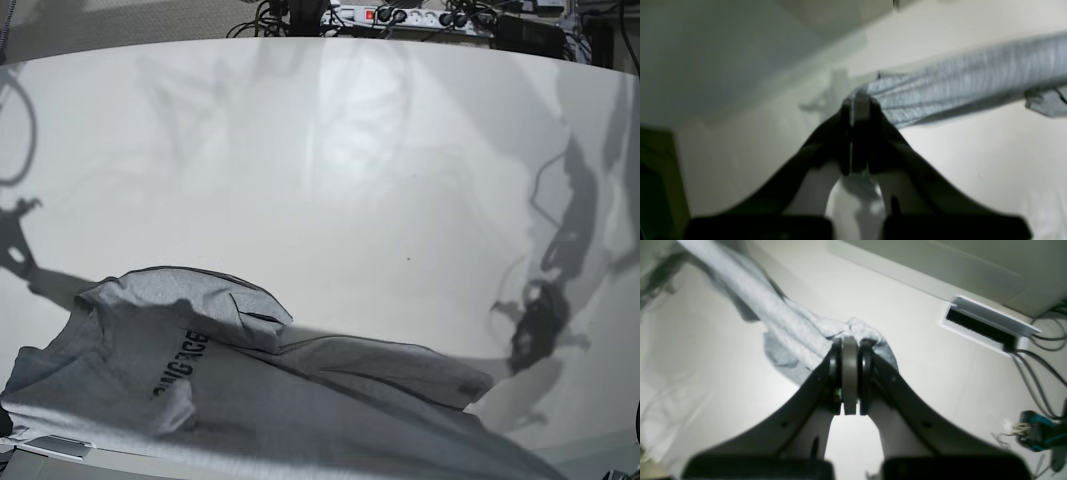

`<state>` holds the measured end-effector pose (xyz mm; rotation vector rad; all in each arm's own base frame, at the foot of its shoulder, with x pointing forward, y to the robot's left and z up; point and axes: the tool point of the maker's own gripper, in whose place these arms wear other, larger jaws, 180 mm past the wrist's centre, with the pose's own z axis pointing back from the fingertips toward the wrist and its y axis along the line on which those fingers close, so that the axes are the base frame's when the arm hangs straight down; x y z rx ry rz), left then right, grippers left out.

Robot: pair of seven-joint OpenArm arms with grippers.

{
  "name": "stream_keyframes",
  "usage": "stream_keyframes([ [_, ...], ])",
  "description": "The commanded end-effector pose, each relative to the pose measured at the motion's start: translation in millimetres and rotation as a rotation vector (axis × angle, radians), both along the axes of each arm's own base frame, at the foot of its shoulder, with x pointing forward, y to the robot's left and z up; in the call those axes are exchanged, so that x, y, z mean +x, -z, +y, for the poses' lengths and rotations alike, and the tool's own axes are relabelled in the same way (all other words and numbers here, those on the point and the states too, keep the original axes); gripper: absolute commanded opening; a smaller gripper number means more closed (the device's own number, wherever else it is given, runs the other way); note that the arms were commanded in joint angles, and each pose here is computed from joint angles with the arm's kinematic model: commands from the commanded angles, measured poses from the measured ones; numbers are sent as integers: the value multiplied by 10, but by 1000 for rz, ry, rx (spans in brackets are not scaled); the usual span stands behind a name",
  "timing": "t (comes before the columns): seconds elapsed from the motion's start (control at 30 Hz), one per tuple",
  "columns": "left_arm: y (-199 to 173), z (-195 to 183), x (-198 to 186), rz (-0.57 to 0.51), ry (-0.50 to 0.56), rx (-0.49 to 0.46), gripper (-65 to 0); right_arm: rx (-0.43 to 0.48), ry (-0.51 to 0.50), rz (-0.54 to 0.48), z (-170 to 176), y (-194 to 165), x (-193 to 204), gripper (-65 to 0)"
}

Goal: Layout the t-shirt on the table in an organized manner, then fold the t-shirt properly
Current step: 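Lift the shirt with both grippers and stretch it between them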

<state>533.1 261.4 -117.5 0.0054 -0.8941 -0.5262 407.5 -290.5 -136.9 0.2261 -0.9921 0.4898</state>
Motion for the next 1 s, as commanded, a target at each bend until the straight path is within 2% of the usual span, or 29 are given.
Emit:
stream_keyframes([
  [0.0,-297,-24,31,-59,17,-33,-650,5,-11,-66,-29,-254,4,-650],
  [0.1,-259,45,-74,-7,12,-75,-650,17,-30,-41,-11,-207,-52,-650],
  [0.2,-167,55,-277,96,60,-108,-650,36,-50,25,19,19,-165,-650],
  [0.27,-129,21,-457,172,115,-156,-650,83,-84,65,104,178,-262,-650],
  [0.37,-201,-66,-672,215,216,-255,-650,203,-163,110,309,344,-447,-650],
  [0.4,-192,-74,-741,233,238,-281,-650,201,-164,134,310,440,-496,-650],
  [0.73,1191,469,-1567,568,110,-244,-650,205,-137,395,275,1291,-1099,-650],
  [0.97,1972,522,-2240,782,115,-240,-650,254,-134,516,394,1694,-1454,-650],
])
